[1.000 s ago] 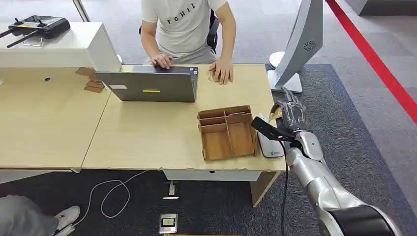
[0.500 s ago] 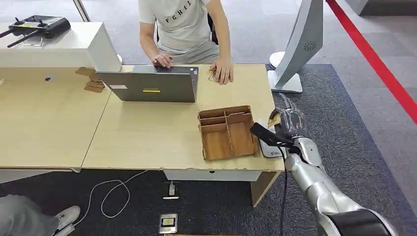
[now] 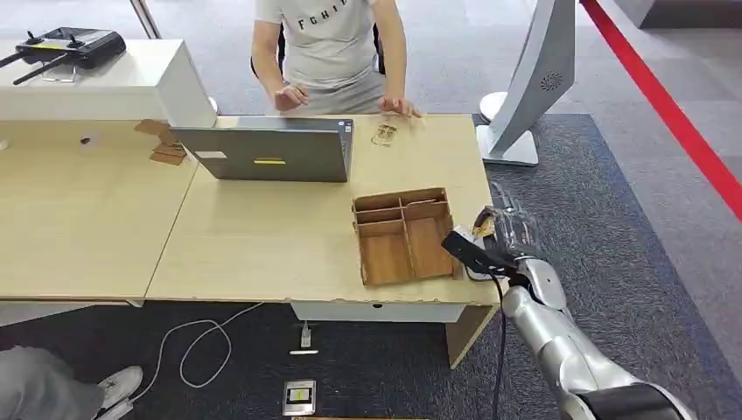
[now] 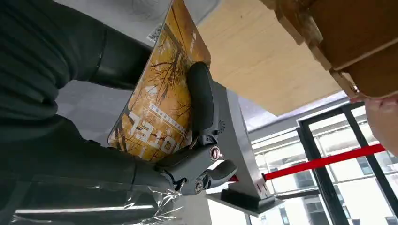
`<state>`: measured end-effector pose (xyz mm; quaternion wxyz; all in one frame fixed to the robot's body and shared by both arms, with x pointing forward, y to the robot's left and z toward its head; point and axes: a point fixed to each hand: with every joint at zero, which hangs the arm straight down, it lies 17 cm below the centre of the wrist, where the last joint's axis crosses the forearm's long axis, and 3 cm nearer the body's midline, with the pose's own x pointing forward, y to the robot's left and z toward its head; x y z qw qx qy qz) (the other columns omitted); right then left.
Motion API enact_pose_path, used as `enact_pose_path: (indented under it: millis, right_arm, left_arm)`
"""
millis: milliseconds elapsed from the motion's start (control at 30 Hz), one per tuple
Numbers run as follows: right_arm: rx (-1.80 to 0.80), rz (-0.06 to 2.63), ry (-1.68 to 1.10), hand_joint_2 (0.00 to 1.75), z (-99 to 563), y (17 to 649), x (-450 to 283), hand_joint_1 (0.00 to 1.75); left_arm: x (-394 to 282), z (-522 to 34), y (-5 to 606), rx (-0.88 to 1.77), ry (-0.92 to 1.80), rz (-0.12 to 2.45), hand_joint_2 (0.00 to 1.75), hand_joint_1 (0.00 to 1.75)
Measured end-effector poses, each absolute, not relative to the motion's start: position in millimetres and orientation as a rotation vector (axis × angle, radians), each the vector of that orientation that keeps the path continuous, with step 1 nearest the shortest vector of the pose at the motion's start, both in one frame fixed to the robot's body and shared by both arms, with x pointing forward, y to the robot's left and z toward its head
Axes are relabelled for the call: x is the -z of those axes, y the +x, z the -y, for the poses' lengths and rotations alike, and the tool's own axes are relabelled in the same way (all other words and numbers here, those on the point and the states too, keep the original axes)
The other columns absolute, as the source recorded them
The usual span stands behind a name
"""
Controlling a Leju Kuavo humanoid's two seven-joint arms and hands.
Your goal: Pass the card to the sensor for recognition and then transmit it.
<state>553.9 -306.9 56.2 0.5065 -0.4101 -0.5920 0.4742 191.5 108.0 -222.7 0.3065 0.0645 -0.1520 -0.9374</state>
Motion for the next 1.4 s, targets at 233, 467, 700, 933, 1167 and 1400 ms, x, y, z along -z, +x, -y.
enact_pose_path:
  millis: [233, 467, 700, 933, 1167, 1400]
  right_arm:
    - [-1.141, 1.412, -0.973, 1.75, 310, 546, -45, 1.75]
    - [-1.137, 1.406, -0.96, 1.75, 310, 543, -40, 1.75]
    - [-1.128, 1.401, -0.953, 1.75, 311, 540, -36, 1.75]
    - [-1.111, 1.392, -0.946, 1.75, 317, 538, -33, 1.75]
    - [-1.103, 1.386, -0.937, 1.75, 319, 538, -32, 1.75]
    - [-1.098, 1.381, -0.942, 1.75, 324, 538, -32, 1.75]
  left_arm:
    - [223, -108, 192, 2.481, 0.174, 0.402, 0.0, 0.0]
    - [223, -108, 193, 2.48, 0.177, 0.404, 0.0, 0.0]
    - [222, -106, 194, 2.478, 0.181, 0.416, 0.0, 0.0]
    - [217, -98, 205, 2.313, 0.182, 0.468, 0.0, 0.0]
    - [204, -92, 239, 2.174, 0.223, 0.526, 0.0, 0.0]
    - [201, -94, 249, 2.118, 0.248, 0.535, 0.0, 0.0]
